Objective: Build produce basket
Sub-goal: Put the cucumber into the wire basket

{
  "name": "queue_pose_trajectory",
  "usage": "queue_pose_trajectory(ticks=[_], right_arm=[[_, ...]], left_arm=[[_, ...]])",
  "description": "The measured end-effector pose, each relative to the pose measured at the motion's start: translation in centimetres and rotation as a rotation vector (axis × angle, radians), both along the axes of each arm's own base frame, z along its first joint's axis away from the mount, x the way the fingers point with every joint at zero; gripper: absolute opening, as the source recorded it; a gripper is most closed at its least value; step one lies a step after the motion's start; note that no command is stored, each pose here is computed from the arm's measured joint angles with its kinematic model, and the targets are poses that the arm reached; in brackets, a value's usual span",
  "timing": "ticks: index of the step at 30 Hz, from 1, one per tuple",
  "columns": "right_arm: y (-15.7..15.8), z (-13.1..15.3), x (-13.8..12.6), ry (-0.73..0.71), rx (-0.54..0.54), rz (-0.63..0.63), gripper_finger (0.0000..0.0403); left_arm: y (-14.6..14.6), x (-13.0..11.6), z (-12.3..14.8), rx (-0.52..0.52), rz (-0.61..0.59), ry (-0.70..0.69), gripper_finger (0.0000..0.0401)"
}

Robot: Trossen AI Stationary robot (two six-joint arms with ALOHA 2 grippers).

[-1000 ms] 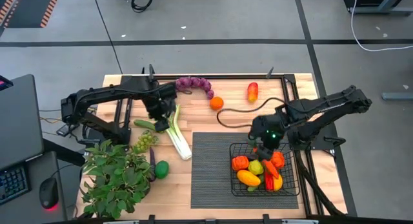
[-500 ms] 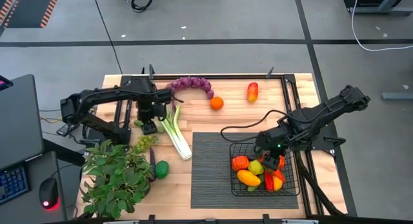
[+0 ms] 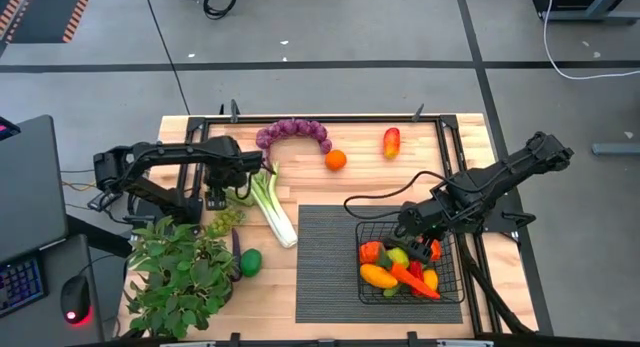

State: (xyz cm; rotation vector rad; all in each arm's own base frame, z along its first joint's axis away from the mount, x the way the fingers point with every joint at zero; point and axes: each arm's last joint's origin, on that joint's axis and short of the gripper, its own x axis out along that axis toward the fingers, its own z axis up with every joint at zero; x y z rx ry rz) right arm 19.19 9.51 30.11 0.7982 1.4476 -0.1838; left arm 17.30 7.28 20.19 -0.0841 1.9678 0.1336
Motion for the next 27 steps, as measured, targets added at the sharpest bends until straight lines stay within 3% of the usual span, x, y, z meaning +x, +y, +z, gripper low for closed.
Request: queue_pose_trajectory(ticks=[4,17,22,27], right_arm=[[-0.1,0.0,0.0,0.001,0.001,-0.007,0.0391],[-0.1,0.0,0.0,0.033,0.017,-0.085,0.039],[-0.1,0.0,0.0,0.037,0.019,-0.096,0.039],[-0.1,0.0,0.0,0.042,0.021,-0.11,0.0389]], left_arm=[[0.1,0.1,-0.1,-0.043,-0.181,-0.005,0.0256],[0.2,1.8,-1.0,-0.049,-0.241,-0.206,0.0301],[-0.2,0.6,-3.1,-0.091,-0.303,-0.164,0.0329],[-0.3,-0.2,-5.0,-0.025,-0.291,-0.14,0.0347]])
